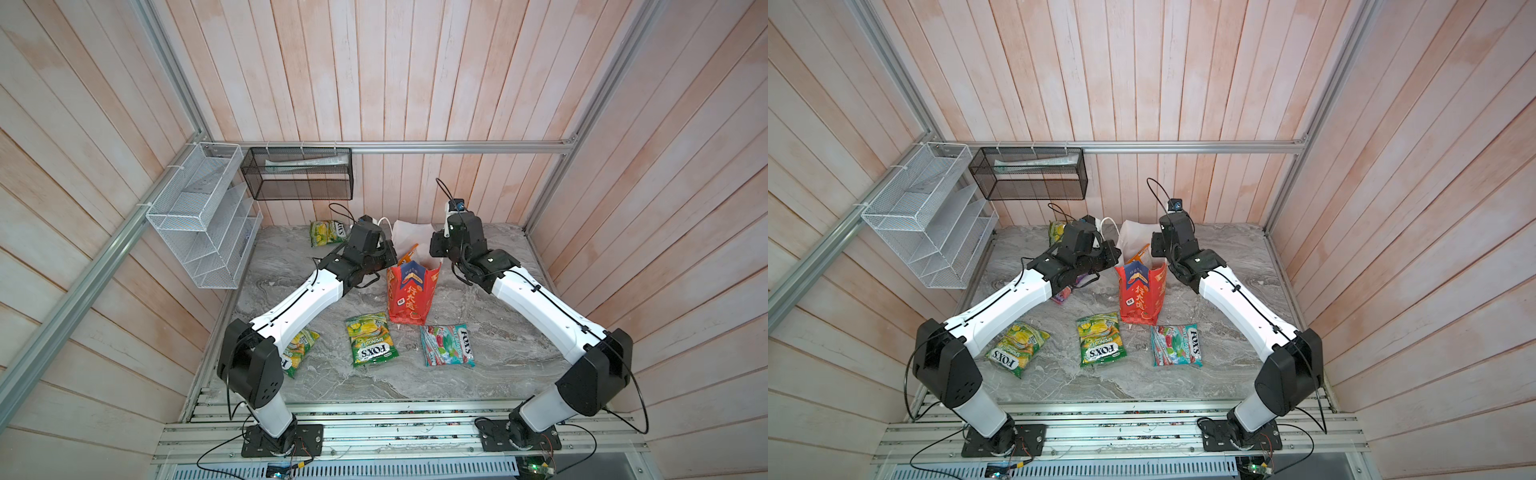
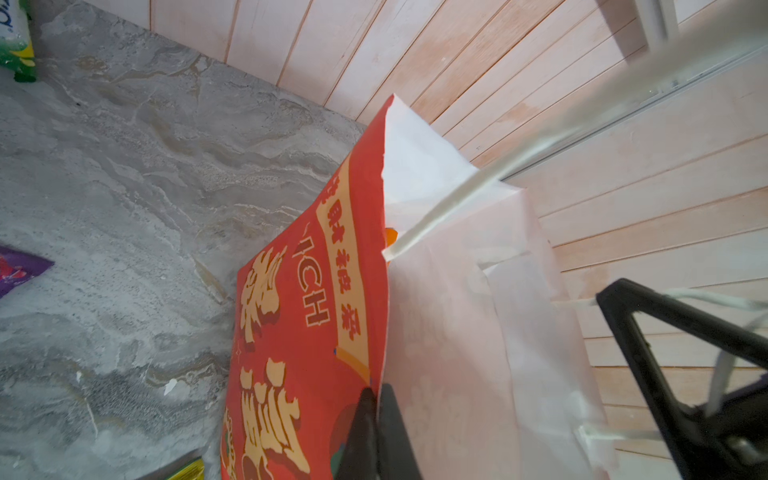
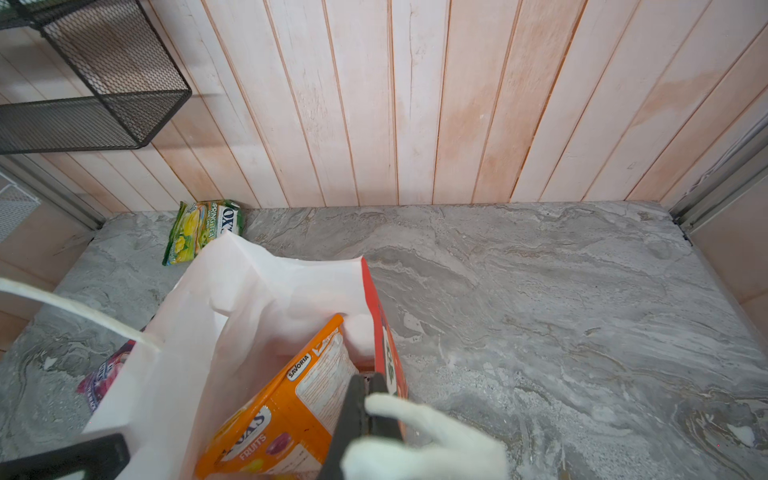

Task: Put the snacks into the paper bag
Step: 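Open the right gripper and push the packet down into the bag, then move the right gripper down to the teal Mint Blossom packet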

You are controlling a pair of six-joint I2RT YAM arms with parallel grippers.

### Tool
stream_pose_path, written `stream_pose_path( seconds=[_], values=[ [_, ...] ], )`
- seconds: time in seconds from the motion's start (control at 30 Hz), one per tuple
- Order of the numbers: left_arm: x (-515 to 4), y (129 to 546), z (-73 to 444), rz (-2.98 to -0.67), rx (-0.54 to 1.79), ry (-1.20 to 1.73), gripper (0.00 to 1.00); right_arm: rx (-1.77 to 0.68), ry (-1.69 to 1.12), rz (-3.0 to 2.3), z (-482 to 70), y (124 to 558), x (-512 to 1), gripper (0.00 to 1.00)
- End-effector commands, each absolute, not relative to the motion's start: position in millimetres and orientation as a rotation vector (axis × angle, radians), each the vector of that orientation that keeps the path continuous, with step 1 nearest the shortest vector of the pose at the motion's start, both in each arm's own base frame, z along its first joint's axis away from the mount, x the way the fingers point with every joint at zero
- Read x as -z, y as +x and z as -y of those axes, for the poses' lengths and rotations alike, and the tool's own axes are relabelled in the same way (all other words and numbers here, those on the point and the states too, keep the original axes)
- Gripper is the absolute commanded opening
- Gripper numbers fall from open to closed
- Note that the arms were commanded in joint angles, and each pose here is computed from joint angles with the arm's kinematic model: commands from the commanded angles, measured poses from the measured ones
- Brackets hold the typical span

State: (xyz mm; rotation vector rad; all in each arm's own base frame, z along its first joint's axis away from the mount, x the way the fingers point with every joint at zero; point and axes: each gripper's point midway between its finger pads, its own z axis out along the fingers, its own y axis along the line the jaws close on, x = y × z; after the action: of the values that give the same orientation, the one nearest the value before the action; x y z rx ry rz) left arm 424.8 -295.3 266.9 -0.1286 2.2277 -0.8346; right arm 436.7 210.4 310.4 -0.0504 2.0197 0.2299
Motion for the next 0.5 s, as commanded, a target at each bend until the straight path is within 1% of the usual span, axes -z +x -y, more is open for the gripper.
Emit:
stream_pose_path(
  seconds=[0.0, 0.1, 0.17, 0.2, 0.23, 0.27, 0.3, 0.33, 0.37, 0.47],
  values=[
    [-282, 438, 301, -2.191, 0.793, -0.092, 0.00, -0.242, -0.033, -1.953, -207, 452, -340, 0.00],
    [-283, 439, 305, -2.178, 0.820, -0.086, 0.00, -0.262, -0.005, -1.959, -199, 460, -343, 0.00],
    [-277, 437, 306, -2.181, 0.839, -0.088, 0.00, -0.282, -0.008, -1.974, -198, 461, -336, 0.00],
    [-273, 435, 306, -2.184, 0.845, -0.087, 0.00, -0.289, -0.015, -1.982, -199, 460, -331, 0.06],
    [-269, 434, 306, -2.189, 0.846, -0.083, 0.00, -0.302, -0.028, -1.995, -201, 458, -326, 0.16],
    [-264, 433, 305, -2.195, 0.843, -0.079, 0.00, -0.320, -0.043, -2.014, -203, 456, -320, 0.29],
    [-260, 433, 305, -2.204, 0.834, -0.078, 0.00, -0.346, -0.060, -2.041, -206, 453, -313, 0.46],
    [-256, 434, 304, -2.211, 0.823, -0.086, 0.00, -0.357, -0.060, -2.058, -206, 449, -311, 0.56],
    [-254, 434, 302, -2.217, 0.811, -0.099, 0.00, -0.367, -0.059, -2.070, -205, 445, -311, 0.64],
    [-252, 433, 301, -2.225, 0.815, -0.101, 0.00, -0.429, -0.044, -2.048, -200, 423, -320, 0.83]
  ],
)
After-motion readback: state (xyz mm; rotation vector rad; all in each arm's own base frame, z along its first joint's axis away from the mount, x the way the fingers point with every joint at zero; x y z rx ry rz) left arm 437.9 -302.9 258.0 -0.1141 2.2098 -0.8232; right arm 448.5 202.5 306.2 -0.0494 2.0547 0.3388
